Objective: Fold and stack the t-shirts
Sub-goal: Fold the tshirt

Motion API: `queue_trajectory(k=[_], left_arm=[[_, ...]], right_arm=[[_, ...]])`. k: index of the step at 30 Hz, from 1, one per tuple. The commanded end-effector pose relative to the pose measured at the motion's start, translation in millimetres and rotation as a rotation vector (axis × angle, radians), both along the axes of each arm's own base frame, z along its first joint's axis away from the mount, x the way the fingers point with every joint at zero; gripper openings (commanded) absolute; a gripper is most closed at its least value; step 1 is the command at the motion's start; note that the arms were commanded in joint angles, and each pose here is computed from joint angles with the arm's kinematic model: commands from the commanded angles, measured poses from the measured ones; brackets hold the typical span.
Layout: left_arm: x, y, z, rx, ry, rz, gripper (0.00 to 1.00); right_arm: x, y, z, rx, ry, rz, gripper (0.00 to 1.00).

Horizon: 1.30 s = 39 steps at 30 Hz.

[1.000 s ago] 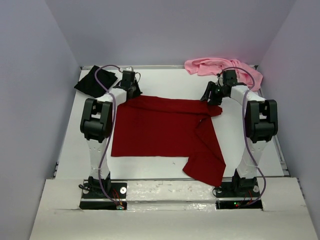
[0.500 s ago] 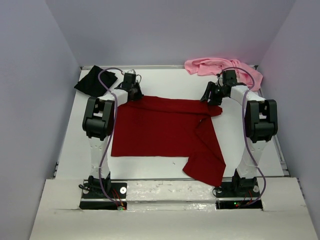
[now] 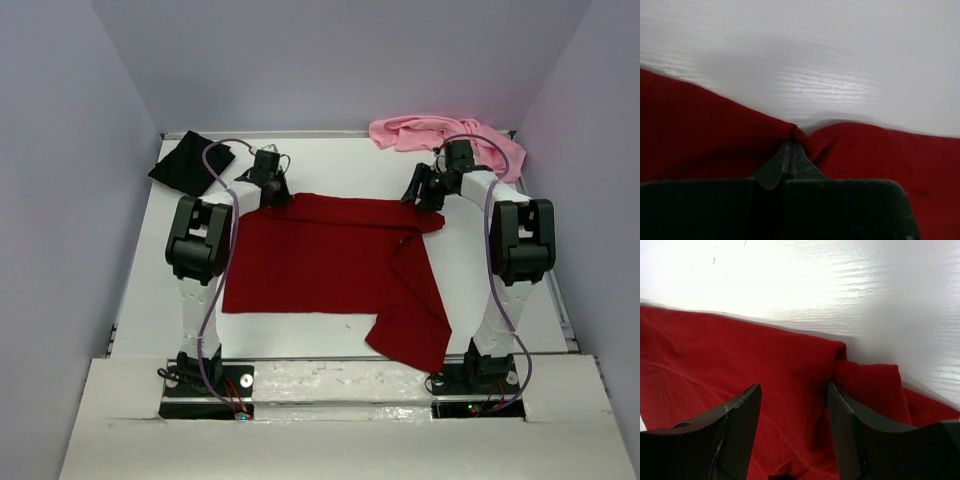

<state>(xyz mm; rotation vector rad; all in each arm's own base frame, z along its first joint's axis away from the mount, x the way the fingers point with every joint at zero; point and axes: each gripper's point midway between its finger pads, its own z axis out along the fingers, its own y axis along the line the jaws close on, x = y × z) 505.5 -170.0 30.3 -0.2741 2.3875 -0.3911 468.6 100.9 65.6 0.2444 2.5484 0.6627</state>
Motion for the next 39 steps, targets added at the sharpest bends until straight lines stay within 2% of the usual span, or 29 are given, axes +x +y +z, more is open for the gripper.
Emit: queue_trajectory(k=[1, 5, 11, 18, 19, 21, 24, 29, 32, 39], left_arm=[[-17, -6, 15, 0.056, 0.034, -0.022, 0.00], [-16, 5, 0, 0.144, 0.084, 0.011, 0.00], [-4, 25, -5, 0.246, 0.091, 0.073, 0.00], [8, 51, -7, 0.271, 0.094, 0.129, 0.00], [9, 52, -9, 0.270, 0.098, 0.130, 0.00], [13, 53, -8, 0.267, 0.094, 0.127, 0.00], [17, 53, -7, 0.265, 0.087, 0.127, 0.00], [21, 49, -9, 0.256, 0.086, 0.120, 0.00], [24, 49, -9, 0.257, 0.084, 0.122, 0.00], [27, 47, -4, 0.245, 0.074, 0.127, 0.00]], right_arm=[[7, 3, 8, -0.009, -0.047, 0.010, 0.61], [5, 2, 11, -0.012, -0.053, 0.011, 0.61], [4, -1, 13, -0.030, -0.063, 0.011, 0.63], [1, -1, 0, -0.031, -0.031, 0.011, 0.63], [1, 0, -1, -0.028, -0.027, 0.011, 0.61], [1, 0, -3, -0.026, -0.022, 0.011, 0.51], [1, 0, -6, -0.024, -0.015, 0.011, 0.44], [0, 1, 10, -0.019, -0.044, 0.013, 0.59], [-4, 1, 19, -0.019, -0.042, 0.022, 0.61], [-24, 1, 82, -0.050, -0.159, 0.068, 0.64]])
